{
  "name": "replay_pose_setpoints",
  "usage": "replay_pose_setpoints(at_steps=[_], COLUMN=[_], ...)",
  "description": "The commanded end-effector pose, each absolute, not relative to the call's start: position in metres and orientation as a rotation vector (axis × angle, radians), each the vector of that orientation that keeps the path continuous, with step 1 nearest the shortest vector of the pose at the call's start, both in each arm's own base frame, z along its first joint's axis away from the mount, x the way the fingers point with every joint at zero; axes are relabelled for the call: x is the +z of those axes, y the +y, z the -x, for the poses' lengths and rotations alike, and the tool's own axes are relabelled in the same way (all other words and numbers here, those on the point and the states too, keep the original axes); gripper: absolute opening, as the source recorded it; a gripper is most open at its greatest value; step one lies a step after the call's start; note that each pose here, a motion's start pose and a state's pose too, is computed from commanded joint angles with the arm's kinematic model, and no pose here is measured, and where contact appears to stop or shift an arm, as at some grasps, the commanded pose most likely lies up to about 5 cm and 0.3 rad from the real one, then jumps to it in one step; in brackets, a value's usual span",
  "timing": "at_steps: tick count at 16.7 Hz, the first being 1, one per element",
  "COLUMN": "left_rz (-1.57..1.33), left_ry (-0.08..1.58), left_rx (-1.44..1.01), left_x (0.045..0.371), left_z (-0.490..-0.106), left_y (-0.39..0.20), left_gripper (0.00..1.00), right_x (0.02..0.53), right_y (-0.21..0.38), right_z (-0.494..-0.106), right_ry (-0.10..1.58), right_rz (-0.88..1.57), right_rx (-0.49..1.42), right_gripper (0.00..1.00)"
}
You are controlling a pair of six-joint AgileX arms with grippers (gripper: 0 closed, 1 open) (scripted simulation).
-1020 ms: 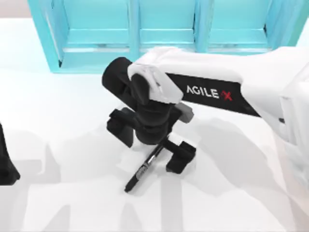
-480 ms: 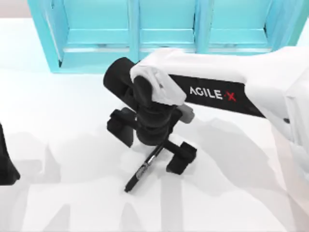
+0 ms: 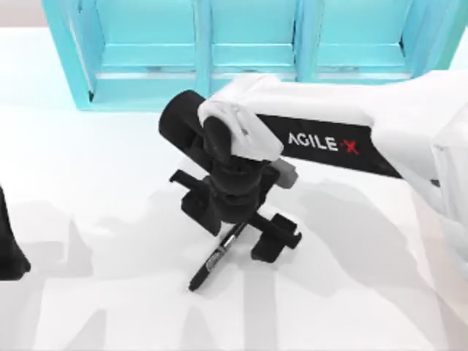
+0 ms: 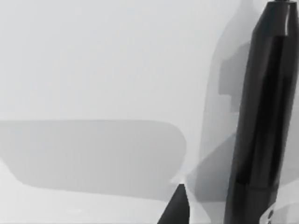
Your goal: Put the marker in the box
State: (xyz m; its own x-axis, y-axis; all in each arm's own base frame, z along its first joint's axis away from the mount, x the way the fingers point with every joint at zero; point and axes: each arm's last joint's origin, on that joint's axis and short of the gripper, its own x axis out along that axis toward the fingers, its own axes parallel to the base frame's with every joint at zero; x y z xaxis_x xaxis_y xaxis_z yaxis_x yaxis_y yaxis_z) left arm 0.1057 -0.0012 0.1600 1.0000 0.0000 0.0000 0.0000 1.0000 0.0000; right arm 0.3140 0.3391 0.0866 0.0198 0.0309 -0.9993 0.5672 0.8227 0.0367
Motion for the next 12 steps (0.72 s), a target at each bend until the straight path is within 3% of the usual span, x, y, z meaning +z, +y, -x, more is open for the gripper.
replay_pose_setpoints(at_steps=[3, 11, 12], left_rz=[0.0, 0.0, 0.0], left_ry=[0.0, 0.0, 0.0], left_rx=[0.0, 0.0, 0.0], left_x=[0.16, 0.16, 0.16], left_z=[-0.106, -0.106, -0.106], left_y=[-0.001, -0.001, -0.001], left_gripper=[1.0, 1.0, 1.0], right_x=[0.087, 0.087, 0.115], right_y=[0.339, 0.339, 0.33], right_z=[-0.314, -0.314, -0.31], right_ry=[1.509, 1.509, 1.51], right_rz=[-0.5, -0.5, -0.465], right_rx=[-0.444, -0.444, -0.435], right_gripper=[0.02, 0.0, 0.0])
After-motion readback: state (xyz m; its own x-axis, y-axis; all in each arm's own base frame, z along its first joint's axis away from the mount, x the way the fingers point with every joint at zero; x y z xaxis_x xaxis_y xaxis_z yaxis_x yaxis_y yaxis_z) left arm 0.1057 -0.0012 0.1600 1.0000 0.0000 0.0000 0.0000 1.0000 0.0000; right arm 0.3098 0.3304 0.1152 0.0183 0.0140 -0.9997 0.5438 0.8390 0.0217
